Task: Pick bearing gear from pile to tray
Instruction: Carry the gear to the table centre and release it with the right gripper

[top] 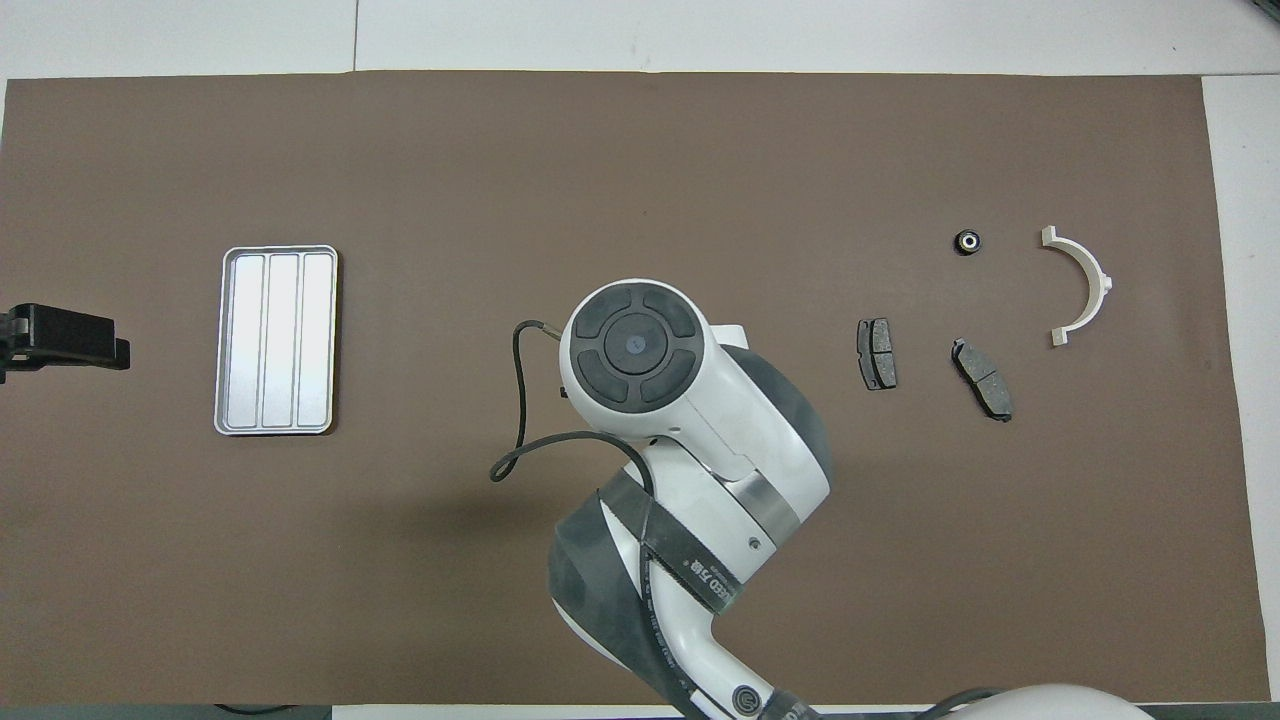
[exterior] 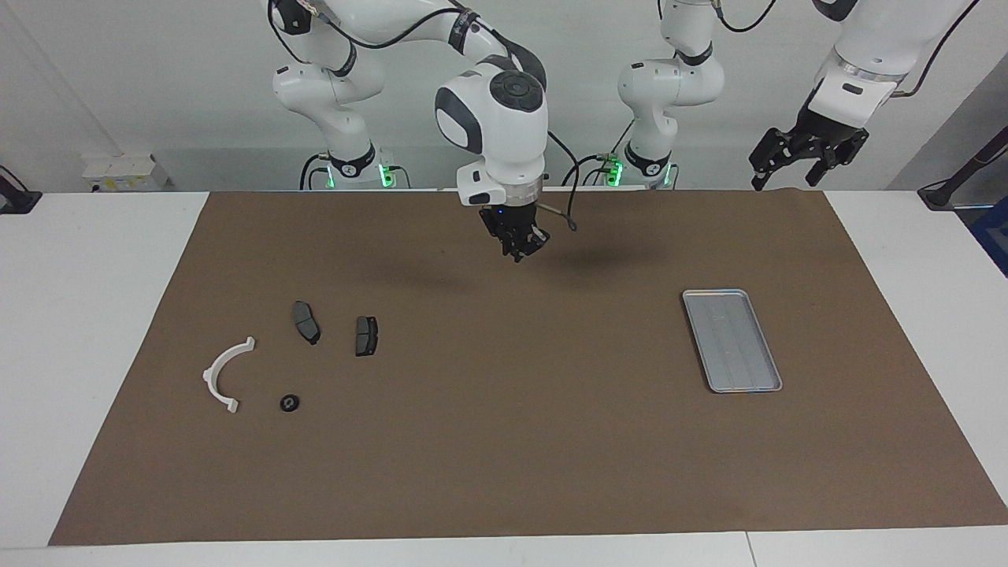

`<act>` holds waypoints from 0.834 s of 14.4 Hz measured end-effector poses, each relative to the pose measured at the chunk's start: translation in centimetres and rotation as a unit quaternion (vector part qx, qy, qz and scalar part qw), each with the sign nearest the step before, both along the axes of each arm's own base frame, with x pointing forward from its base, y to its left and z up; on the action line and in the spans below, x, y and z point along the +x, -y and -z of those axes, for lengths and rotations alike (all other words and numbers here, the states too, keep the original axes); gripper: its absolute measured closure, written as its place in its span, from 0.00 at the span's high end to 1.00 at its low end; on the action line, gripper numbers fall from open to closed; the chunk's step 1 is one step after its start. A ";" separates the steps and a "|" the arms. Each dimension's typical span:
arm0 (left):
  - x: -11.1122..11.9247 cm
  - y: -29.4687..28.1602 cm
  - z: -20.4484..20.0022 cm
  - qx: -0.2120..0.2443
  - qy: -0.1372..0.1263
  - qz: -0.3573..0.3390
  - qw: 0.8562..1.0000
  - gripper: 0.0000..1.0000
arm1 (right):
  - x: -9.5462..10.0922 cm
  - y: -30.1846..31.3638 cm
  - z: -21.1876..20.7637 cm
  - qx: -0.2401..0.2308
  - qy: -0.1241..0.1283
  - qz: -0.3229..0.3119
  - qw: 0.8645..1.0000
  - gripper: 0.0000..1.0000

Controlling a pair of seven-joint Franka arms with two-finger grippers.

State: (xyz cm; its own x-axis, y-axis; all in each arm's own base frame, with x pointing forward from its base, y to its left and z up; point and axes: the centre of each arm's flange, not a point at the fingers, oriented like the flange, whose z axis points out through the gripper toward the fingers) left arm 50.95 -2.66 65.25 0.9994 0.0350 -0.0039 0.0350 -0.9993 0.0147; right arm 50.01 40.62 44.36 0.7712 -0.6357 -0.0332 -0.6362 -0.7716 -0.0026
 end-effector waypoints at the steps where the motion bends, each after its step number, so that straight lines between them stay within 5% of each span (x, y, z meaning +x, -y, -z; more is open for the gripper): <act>1: 0.0 0.0 0.0 0.000 0.000 0.000 1.000 1.00 | 0.0 -0.3 1.2 0.001 -0.003 0.003 1.000 0.24; 12: -0.3 0.2 0.2 0.001 -0.011 0.002 1.000 1.00 | 1.5 -3.0 14.8 0.010 -0.015 0.016 1.000 0.24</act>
